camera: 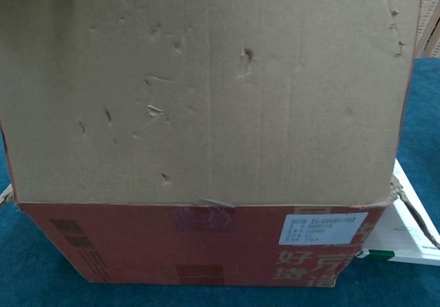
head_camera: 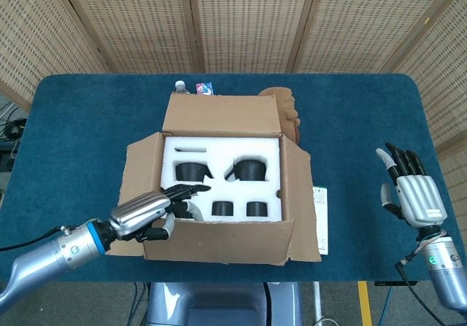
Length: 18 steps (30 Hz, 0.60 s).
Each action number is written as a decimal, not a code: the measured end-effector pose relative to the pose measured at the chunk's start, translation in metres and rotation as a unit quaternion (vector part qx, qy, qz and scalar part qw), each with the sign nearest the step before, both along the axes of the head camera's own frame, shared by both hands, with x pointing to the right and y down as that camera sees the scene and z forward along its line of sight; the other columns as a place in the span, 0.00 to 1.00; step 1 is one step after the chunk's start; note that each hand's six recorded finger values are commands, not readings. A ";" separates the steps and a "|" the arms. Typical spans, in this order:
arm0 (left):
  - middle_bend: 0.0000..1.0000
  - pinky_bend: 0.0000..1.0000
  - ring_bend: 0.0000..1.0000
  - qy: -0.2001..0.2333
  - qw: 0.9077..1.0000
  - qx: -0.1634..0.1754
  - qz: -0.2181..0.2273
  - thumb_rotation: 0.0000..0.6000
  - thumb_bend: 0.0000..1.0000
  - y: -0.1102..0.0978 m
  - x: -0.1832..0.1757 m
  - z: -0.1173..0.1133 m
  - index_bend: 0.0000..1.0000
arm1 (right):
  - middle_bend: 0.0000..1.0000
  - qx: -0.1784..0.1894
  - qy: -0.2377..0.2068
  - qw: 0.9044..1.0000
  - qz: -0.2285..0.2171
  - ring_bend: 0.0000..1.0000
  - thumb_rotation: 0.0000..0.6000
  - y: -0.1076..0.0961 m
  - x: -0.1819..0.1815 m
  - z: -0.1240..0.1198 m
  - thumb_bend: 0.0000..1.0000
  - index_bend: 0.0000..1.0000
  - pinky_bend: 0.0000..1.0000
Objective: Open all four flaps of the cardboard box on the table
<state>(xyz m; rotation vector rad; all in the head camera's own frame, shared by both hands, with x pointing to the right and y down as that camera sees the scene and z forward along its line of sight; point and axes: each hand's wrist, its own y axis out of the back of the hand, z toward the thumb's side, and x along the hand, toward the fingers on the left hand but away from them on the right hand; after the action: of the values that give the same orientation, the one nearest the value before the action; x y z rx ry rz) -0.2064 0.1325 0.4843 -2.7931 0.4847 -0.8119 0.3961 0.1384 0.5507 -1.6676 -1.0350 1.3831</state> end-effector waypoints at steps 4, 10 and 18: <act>0.00 0.00 0.00 0.025 0.999 -0.028 0.012 0.27 0.98 0.005 0.000 -0.008 0.35 | 0.00 0.000 0.001 1.000 0.000 0.00 1.00 0.000 0.000 0.000 0.72 0.02 0.00; 0.00 0.00 0.00 0.055 0.996 -0.058 0.047 0.28 0.98 0.015 -0.001 -0.018 0.35 | 0.00 -0.001 0.000 1.000 0.000 0.00 1.00 -0.001 -0.001 0.000 0.72 0.02 0.00; 0.00 0.00 0.00 0.061 0.991 -0.083 0.091 0.28 0.98 0.029 -0.003 -0.020 0.35 | 0.00 -0.002 -0.002 1.000 0.003 0.00 1.00 0.000 0.001 0.001 0.72 0.02 0.00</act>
<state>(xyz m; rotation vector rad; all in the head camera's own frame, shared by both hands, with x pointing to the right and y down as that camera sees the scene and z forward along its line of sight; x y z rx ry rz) -0.2099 0.1613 0.4643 -2.9963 0.1826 -0.6741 0.3966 0.1382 0.5517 -1.6713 -1.0399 1.3869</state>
